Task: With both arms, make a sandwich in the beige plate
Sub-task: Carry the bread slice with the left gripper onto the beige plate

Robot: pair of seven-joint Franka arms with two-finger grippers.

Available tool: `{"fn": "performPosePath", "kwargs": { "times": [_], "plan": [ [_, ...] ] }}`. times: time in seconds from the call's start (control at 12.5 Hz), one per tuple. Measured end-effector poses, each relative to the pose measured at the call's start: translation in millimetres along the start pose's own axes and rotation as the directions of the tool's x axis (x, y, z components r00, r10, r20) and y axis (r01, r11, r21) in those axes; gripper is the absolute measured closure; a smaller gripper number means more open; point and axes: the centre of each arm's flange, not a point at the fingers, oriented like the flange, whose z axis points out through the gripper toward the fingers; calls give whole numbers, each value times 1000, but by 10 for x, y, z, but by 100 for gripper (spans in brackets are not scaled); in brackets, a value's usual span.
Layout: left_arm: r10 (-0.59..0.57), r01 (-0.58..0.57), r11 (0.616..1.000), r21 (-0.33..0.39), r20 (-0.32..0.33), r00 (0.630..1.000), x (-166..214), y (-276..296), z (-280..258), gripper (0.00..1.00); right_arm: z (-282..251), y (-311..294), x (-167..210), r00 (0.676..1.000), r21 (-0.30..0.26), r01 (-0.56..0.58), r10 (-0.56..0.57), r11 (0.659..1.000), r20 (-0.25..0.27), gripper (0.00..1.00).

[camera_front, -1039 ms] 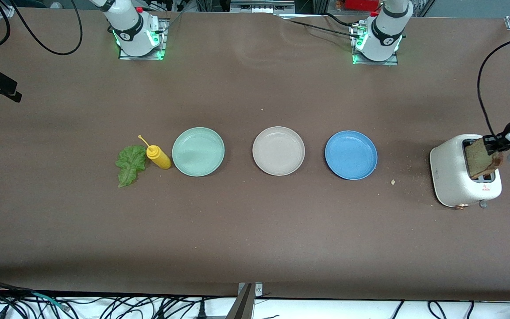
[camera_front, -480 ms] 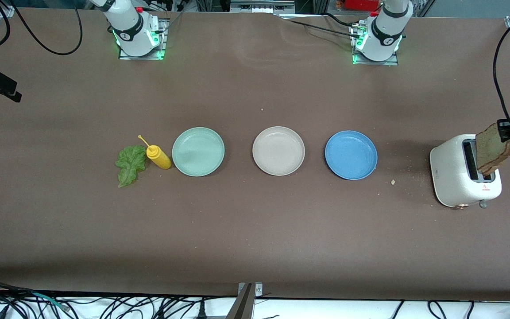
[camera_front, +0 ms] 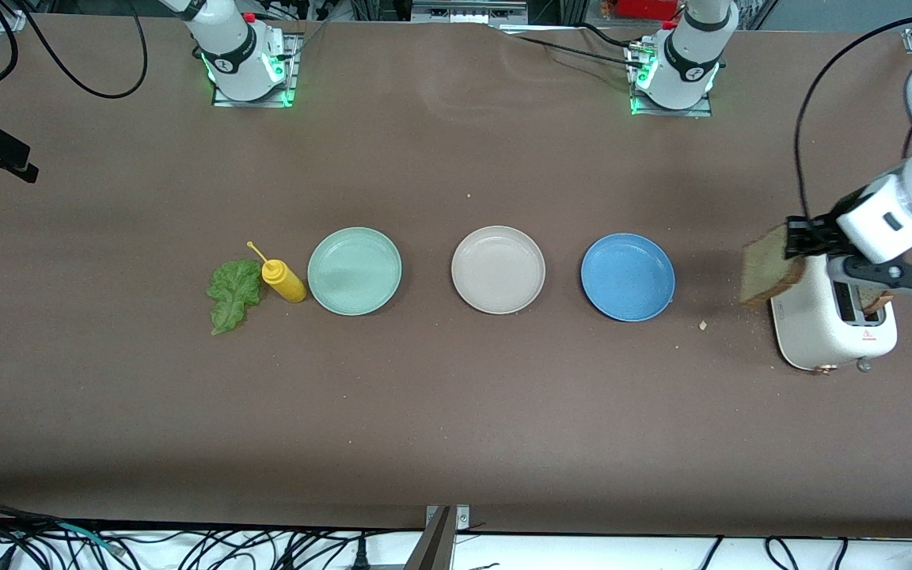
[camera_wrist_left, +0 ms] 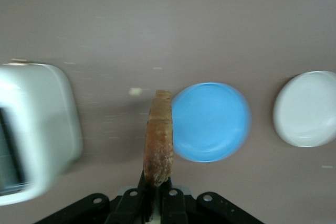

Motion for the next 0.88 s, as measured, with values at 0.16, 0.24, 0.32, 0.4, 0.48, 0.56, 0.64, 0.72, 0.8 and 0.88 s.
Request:
{"fn": "performPosePath", "kwargs": {
  "times": [0.16,0.24,0.32,0.4,0.48,0.56,0.64,0.72,0.8,0.88],
  "plan": [
    [-31,39,988,-148,53,998,87,445,273,92,-1,0,0,1000,0,0,0,1000,0,0],
    [-34,55,970,-236,94,995,138,652,457,92,-2,0,0,1000,0,0,0,1000,0,0],
    [-27,72,944,-321,142,989,198,831,687,92,-4,1,-1,1000,0,0,0,1000,0,0],
    [-23,99,912,-398,191,981,274,967,947,92,-6,1,-1,1000,0,0,0,1000,-1,0],
    [-19,127,880,-457,234,972,358,1075,1205,92,-6,1,-1,1000,0,0,0,1000,-1,0],
    [-11,151,854,-497,273,962,426,1173,1438,92,-6,3,-2,1000,0,-1,1,1000,-1,0],
    [10,163,828,-537,305,952,474,1280,1654,92,-6,11,-2,1000,0,-2,2,1000,0,0],
    [58,145,800,-582,316,947,497,1401,1863,92,-4,26,-5,1000,0,-5,5,1000,1,0],
    [112,106,776,-622,301,947,517,1502,2065,92,-1,36,-10,1000,0,-7,7,1000,5,0],
    [157,60,758,-650,271,950,542,1575,2280,92,3,42,-16,1000,1,-8,8,1000,10,0]
  ]
}}
